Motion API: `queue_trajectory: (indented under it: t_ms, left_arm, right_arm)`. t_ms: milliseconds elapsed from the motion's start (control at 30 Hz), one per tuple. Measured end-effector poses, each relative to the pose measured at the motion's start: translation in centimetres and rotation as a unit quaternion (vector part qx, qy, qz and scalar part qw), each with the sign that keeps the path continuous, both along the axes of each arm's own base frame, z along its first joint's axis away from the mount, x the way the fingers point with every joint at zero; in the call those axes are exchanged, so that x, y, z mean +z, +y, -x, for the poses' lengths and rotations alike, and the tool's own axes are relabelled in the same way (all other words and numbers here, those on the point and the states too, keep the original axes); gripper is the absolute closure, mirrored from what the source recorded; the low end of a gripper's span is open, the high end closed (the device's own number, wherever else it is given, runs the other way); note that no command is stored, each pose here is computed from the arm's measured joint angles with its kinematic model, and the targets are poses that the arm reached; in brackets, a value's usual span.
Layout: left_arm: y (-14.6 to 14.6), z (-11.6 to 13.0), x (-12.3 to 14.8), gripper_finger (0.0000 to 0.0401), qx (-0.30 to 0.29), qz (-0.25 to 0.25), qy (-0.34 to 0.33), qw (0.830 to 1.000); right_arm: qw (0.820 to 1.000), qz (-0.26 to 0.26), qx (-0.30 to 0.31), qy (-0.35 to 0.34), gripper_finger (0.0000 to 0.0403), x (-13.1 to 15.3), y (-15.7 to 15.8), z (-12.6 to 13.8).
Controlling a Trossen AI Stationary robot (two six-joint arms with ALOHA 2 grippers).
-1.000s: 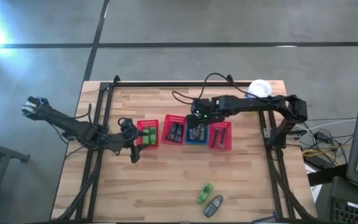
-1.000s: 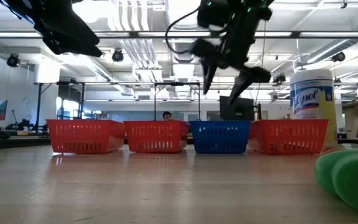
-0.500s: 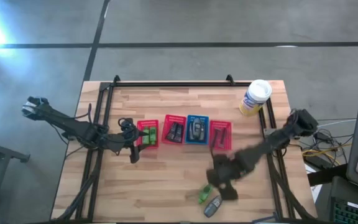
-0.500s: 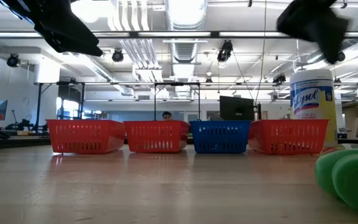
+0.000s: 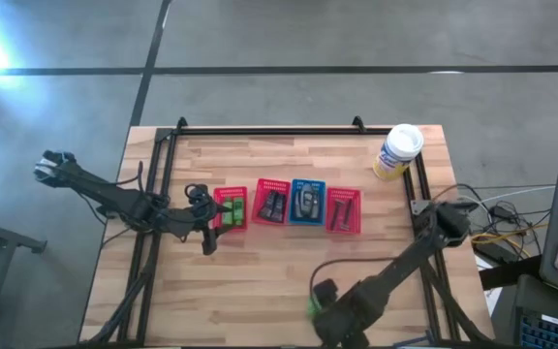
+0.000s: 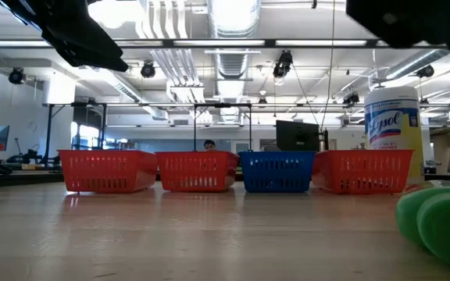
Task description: Pick & Place Travel size toiletries
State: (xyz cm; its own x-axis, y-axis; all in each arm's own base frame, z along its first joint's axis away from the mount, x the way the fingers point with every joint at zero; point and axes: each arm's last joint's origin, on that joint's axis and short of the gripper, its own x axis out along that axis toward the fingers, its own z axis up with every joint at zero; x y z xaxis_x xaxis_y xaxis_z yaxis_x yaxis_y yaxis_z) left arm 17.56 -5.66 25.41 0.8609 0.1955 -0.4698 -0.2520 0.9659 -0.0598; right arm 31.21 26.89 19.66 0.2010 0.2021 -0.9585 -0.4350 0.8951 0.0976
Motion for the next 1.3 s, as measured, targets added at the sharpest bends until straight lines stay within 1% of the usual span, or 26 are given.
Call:
queue_trajectory:
  t_ms: [100,233,433,567,700,767,867,967,1000,1067,1100,1133,1167,1200,1233,1300]
  left_arm:
    - [0.0,0.1,-0.1,0.0165,0.0,-0.001,0.005,1.0]
    - [0.0,0.1,-0.2,0.0165,-0.005,0.002,0.01,1.0]
    - [0.0,0.1,-0.2,0.0165,-0.008,0.004,0.011,1.0]
    - [0.0,0.1,-0.2,0.0165,-0.008,0.003,0.012,1.0]
    - [0.0,0.1,-0.3,0.0165,-0.008,0.002,0.015,1.0]
    - [0.0,0.1,-0.3,0.0165,-0.008,0.002,0.016,1.0]
    - [0.0,0.1,-0.3,0.0165,-0.009,0.0,0.016,1.0]
    - [0.0,0.1,-0.3,0.0165,-0.01,-0.001,0.016,1.0]
    - [0.0,0.1,-0.3,0.0165,-0.01,-0.001,0.015,1.0]
    - [0.0,0.1,-0.3,0.0165,-0.01,-0.001,0.015,1.0]
    - [0.0,0.1,-0.3,0.0165,-0.01,0.0,0.015,1.0]
    - [0.0,0.1,-0.3,0.0165,-0.01,0.0,0.015,1.0]
    - [0.0,0.1,-0.2,0.0165,-0.009,0.0,0.014,1.0]
    - [0.0,0.1,-0.3,0.0165,-0.009,0.0,0.014,1.0]
    - [0.0,0.1,-0.3,0.0165,-0.009,0.0,0.014,1.0]
    - [0.0,0.1,-0.3,0.0165,-0.009,0.0,0.014,1.0]
  right_arm:
    - [1.0,0.012,-0.001,0.016,0.0054,-1.3,0.9,-0.6]
    - [0.998,0.035,-0.002,0.043,0.007,-3.1,1.2,-1.0]
    - [0.998,0.041,-0.002,0.052,0.0104,-4.3,1.3,-1.1]
    - [0.997,0.036,-0.017,0.072,0.0136,-5.3,1.3,-1.1]
    - [0.995,0.028,-0.036,0.086,0.0185,-5.6,1.1,-1.1]
    - [0.994,0.022,-0.059,0.091,0.0203,-5.2,0.9,-1.1]
    - [0.987,0.035,-0.108,0.117,0.0203,-3.8,0.0,-0.6]
    - [0.981,0.002,-0.168,0.096,0.0203,0.2,-1.3,-0.8]
    - [0.977,0.001,-0.196,0.089,0.0203,1.6,-2.1,-0.6]
    - [0.962,0.001,-0.266,0.055,0.0203,4.0,-4.3,-0.6]
    - [0.95,0.002,-0.31,0.036,0.0203,4.9,-5.6,-0.7]
    - [0.933,0.006,-0.359,0.016,0.0203,5.9,-7.2,-0.7]
    - [0.911,0.01,-0.412,0.001,0.0203,6.7,-9.0,-0.7]
    - [0.884,0.009,-0.466,-0.016,0.0203,7.5,-11.0,-0.6]
    - [0.855,0.001,-0.518,-0.032,0.0203,8.3,-13.0,-0.5]
    - [0.787,-0.016,-0.615,-0.041,0.0202,8.9,-17.4,-0.3]
